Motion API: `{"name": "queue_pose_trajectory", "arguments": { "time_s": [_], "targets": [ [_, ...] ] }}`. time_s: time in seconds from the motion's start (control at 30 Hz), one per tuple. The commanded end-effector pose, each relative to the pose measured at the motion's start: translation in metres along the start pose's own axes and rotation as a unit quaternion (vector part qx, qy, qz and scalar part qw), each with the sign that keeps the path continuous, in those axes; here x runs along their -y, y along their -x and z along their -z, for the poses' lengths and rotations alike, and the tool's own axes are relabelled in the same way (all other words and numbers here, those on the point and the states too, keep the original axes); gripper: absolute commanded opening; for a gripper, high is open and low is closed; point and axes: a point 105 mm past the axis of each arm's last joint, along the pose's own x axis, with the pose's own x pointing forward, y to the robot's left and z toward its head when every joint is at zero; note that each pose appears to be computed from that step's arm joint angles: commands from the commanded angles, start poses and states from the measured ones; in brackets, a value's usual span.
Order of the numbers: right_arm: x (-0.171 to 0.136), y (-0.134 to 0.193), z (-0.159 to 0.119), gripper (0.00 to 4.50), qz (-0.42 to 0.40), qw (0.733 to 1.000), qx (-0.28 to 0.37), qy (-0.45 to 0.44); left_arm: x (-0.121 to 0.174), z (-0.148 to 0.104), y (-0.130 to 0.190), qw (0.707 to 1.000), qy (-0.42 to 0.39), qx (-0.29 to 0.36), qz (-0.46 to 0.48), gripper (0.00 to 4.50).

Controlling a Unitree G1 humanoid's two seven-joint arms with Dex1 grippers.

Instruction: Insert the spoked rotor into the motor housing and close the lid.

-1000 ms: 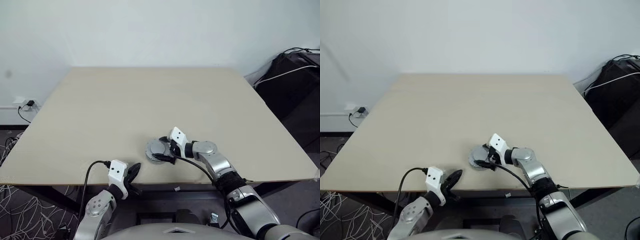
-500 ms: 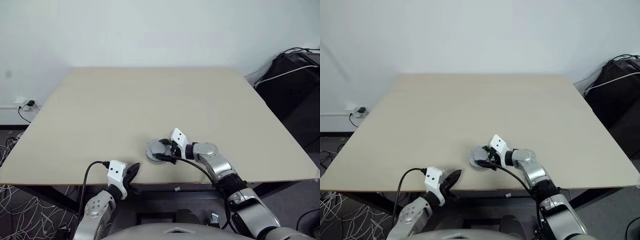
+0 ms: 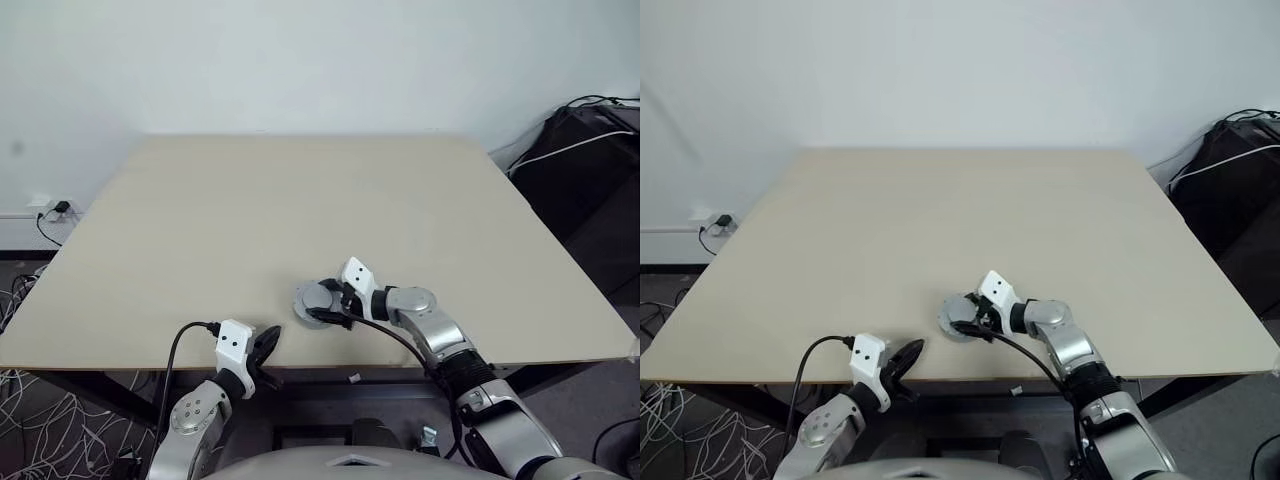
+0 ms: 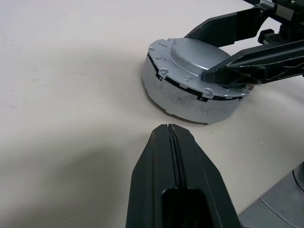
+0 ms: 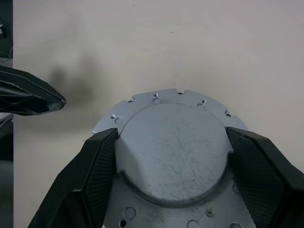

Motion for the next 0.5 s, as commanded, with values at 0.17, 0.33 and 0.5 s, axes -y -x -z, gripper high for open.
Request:
{"name": "queue_pose_trajectory", "arguments": {
  "time_s": [0.17, 0.33, 0.5],
  "targets": [
    [0.0064, -0.0007, -0.0048, 3.27, 0.02, 1.0, -0.009, 0.012, 0.0035, -0.0164, -0.0026, 0.999, -0.007, 0.031, 0.009, 0.0],
    [0.0089, -0.0011, -0.0012, 3.27, 0.028, 0.999, -0.024, 0.014, 0.0037, -0.0167, -0.003, 0.999, -0.007, 0.032, 0.01, 0.0],
    [0.0114, -0.0011, 0.0024, 3.27, 0.039, 0.998, -0.039, 0.015, 0.004, -0.0166, -0.0032, 0.999, -0.008, 0.031, 0.011, 0.0]
  ]
}}
